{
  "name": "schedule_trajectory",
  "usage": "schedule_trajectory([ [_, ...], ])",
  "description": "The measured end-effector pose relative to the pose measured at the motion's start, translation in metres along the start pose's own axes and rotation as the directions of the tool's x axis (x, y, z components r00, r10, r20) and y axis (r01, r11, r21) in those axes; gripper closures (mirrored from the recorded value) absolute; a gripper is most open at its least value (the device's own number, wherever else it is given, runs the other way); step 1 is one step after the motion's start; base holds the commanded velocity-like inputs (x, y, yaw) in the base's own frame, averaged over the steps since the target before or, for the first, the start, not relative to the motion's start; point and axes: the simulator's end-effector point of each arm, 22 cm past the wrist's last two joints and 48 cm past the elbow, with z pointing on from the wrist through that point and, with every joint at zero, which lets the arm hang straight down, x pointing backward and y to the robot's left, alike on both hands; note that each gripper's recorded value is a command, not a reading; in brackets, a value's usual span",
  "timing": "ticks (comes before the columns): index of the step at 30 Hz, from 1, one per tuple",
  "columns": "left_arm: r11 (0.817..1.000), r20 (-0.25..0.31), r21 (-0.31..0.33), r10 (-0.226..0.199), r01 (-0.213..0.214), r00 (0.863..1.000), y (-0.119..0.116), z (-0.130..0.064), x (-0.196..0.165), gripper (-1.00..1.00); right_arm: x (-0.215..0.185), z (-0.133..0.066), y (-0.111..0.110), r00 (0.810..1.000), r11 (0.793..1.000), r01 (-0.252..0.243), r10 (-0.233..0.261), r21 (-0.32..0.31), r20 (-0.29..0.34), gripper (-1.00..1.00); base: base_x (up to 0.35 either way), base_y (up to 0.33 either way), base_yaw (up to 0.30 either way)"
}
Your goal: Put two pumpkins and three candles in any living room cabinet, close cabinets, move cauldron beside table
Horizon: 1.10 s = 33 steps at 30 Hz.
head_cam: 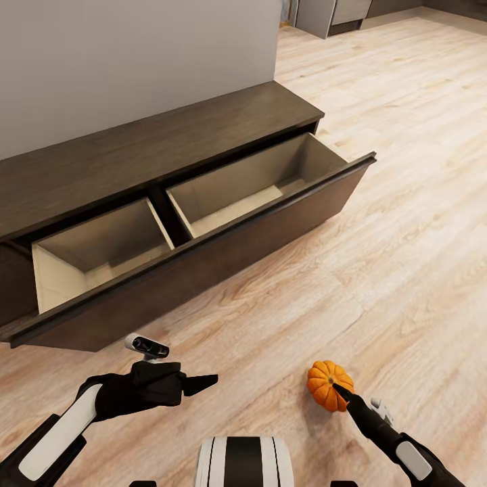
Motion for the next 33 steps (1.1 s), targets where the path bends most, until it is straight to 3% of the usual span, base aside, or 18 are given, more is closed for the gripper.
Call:
schedule_trajectory([
  [3, 1.000, 0.000, 0.000, 0.000, 0.000, 1.000, 0.0000, 0.0000, 0.0000, -1.00, 0.0002, 0.0001, -0.0001, 1.000, 1.000, 0.001, -0.001, 0.001, -0.001, -1.00, 0.014, 0.000, 0.000],
  [4, 1.000, 0.000, 0.000, 0.000, 0.000, 1.000, -0.0002, 0.0001, 0.0001, -1.00, 0.0000, 0.0000, 0.0000, 1.000, 1.000, 0.000, 0.000, 0.000, 0.000, 1.00, 0.081, 0.000, 0.000],
  [33, 1.000, -0.001, 0.000, 0.001, -0.001, 1.000, -0.0003, 0.0003, 0.0002, -1.00, -0.0022, -0.0003, 0.0022, 1.000, 1.000, -0.005, 0.005, -0.011, 0.007, 1.00, 0.015, 0.000, 0.000],
])
